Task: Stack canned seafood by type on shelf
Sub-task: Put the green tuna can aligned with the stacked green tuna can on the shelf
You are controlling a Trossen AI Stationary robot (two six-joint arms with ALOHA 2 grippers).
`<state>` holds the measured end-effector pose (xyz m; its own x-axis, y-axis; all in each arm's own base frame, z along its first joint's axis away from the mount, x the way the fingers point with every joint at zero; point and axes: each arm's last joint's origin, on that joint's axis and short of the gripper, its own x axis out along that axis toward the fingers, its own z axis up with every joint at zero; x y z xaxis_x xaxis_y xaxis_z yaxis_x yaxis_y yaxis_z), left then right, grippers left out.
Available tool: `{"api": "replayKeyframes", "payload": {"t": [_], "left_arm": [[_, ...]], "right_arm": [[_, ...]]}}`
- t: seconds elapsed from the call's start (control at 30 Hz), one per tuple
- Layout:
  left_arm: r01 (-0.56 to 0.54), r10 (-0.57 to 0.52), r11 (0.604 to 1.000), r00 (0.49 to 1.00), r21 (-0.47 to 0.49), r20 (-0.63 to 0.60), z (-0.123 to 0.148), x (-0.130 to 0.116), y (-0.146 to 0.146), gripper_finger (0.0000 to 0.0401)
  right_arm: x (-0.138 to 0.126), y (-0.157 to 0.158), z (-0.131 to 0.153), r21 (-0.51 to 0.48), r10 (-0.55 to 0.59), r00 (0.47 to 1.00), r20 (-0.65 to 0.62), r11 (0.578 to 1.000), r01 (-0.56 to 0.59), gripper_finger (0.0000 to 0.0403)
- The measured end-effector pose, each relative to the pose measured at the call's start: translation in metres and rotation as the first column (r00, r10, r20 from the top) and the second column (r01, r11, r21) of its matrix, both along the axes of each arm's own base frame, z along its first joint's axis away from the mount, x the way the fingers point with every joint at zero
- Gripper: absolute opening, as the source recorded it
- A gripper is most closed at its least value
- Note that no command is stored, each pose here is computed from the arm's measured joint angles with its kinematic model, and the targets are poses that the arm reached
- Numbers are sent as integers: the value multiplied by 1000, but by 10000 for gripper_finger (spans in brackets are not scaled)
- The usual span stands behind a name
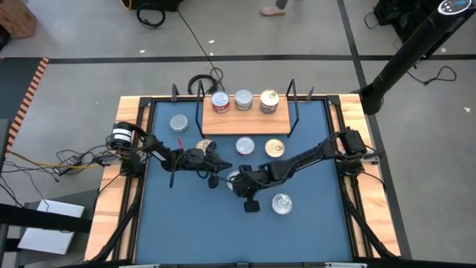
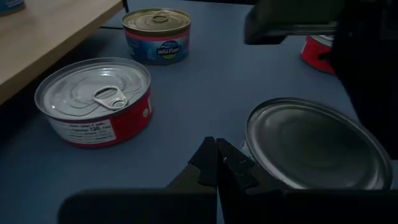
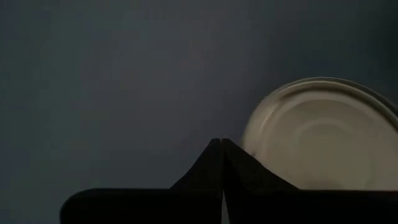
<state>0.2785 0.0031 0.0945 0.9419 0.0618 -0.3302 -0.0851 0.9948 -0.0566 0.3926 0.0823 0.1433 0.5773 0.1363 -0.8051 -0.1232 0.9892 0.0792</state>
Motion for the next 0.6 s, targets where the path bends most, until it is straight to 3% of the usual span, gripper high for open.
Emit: {"api": "replayKeyframes", "payload": {"t": [0.37,0.6], "left_arm": [[29,-29,1000,1000,-9,-2,0,0,-1,0],[37,-37,999,999,-12,-3,-1,0,-1,0]], "right_arm": [[3,-10,2,-1,-28,999,15,1000,28,7],[1,-16,17,-38,-70,996,52,997,72,7]]}}
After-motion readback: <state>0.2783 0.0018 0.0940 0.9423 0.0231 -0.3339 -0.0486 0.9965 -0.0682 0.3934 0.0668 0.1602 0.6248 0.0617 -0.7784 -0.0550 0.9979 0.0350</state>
